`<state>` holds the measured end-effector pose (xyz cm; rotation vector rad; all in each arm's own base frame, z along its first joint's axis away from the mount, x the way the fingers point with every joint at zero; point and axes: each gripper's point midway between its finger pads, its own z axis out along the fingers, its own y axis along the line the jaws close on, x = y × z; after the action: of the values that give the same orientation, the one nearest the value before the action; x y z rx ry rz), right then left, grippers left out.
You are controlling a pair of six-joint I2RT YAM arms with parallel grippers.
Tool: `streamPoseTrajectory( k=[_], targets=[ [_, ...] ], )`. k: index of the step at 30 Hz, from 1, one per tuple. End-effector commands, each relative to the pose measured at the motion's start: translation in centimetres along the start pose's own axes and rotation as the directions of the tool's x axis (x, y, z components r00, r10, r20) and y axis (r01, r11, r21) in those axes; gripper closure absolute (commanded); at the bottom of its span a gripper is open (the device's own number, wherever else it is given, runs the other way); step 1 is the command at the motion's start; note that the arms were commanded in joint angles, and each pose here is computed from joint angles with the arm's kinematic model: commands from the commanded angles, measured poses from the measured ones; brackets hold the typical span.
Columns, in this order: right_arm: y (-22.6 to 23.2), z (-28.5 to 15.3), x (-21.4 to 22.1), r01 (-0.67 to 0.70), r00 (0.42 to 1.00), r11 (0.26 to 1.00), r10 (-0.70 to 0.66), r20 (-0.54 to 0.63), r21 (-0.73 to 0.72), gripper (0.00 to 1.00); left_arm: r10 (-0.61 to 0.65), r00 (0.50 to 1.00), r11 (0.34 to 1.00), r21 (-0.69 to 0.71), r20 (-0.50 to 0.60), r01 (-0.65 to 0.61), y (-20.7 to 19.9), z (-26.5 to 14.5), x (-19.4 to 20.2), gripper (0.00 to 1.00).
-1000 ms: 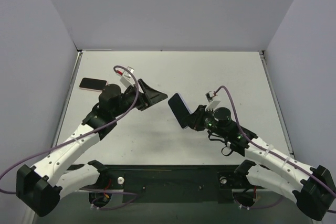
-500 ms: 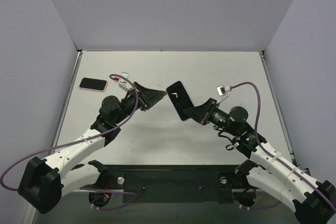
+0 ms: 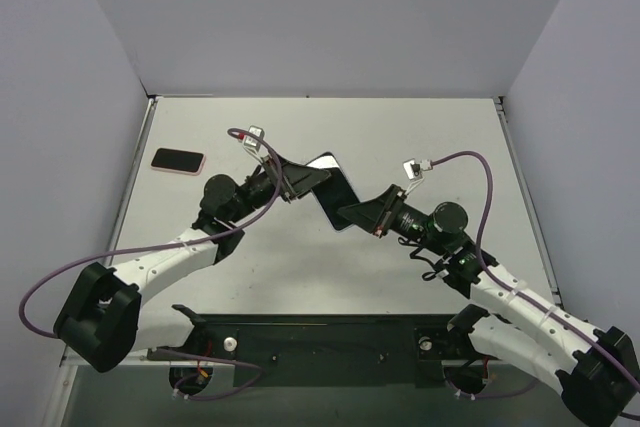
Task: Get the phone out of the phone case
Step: Pick up the phone at the center of the board.
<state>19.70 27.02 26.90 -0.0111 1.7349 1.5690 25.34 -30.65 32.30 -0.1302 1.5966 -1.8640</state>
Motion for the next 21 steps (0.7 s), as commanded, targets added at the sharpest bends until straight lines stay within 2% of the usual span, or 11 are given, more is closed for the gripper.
streamPoseTrajectory(
  k=[1, 2, 5, 6, 8, 9, 10, 11, 13, 18, 21],
  targets=[
    [5.2, 0.0, -1.4, 0.063, 0.997, 0.979, -0.054, 0.051, -0.193, 1.00, 0.072, 0.997, 0.979, 0.191, -0.011, -0.069, -5.5, 0.4, -0.4, 0.49],
    [4.9, 0.1, -1.1, 0.070, 0.997, 0.981, -0.064, 0.037, -0.181, 1.00, 0.079, 0.997, 0.978, 0.193, -0.020, -0.073, -5.5, 0.4, -0.2, 0.59],
    [4.7, 0.0, -0.8, 0.103, 0.995, 0.983, -0.102, 0.013, -0.150, 1.00, 0.097, 0.994, 0.979, 0.186, -0.042, -0.088, -5.3, 0.3, 0.0, 0.80],
    [3.9, -0.1, -0.4, 0.128, 0.991, 0.985, -0.130, -0.011, -0.113, 1.00, 0.097, 0.994, 0.981, 0.171, -0.044, -0.088, -5.1, 0.2, -0.1, 0.84],
    [2.6, -0.5, 0.2, 0.181, 0.982, 0.982, -0.183, -0.055, -0.047, 0.95, 0.087, 0.995, 0.987, 0.140, -0.040, -0.081, -4.7, 0.1, -0.4, 0.97],
    [2.5, -0.6, 0.1, 0.238, 0.968, 0.970, -0.241, -0.063, -0.043, 0.86, 0.077, 0.997, 0.990, 0.121, -0.028, -0.074, -4.3, 0.0, -0.6, 1.00],
    [1.7, -0.8, 0.8, 0.253, 0.961, 0.967, -0.253, -0.109, -0.016, 0.81, 0.053, 0.998, 0.995, 0.081, -0.025, -0.051, -3.8, -0.1, -0.8, 1.00],
    [2.1, -0.8, 0.7, 0.299, 0.946, 0.954, -0.300, -0.120, -0.024, 0.71, 0.040, 0.999, 0.998, 0.057, 0.001, -0.040, -3.6, 0.0, -1.3, 1.00],
    [1.4, -1.0, 1.8, 0.328, 0.925, 0.945, -0.323, -0.200, -0.007, 0.64, 0.004, 1.000, 1.000, -0.001, 0.012, -0.004, -2.7, -0.2, -1.4, 1.00],
    [3.5, 0.5, 4.2, 0.331, 0.903, 0.938, -0.346, -0.256, -0.103, 0.61, -0.053, 0.996, 0.998, 0.049, 0.073, 0.049, -4.2, -0.8, -2.2, 1.00],
    [4.6, 1.3, 4.1, 0.318, 0.914, 0.938, -0.341, -0.218, -0.136, 0.64, -0.054, 0.992, 0.997, 0.053, 0.113, 0.048, -4.4, -1.2, -2.7, 1.00]
  ],
)
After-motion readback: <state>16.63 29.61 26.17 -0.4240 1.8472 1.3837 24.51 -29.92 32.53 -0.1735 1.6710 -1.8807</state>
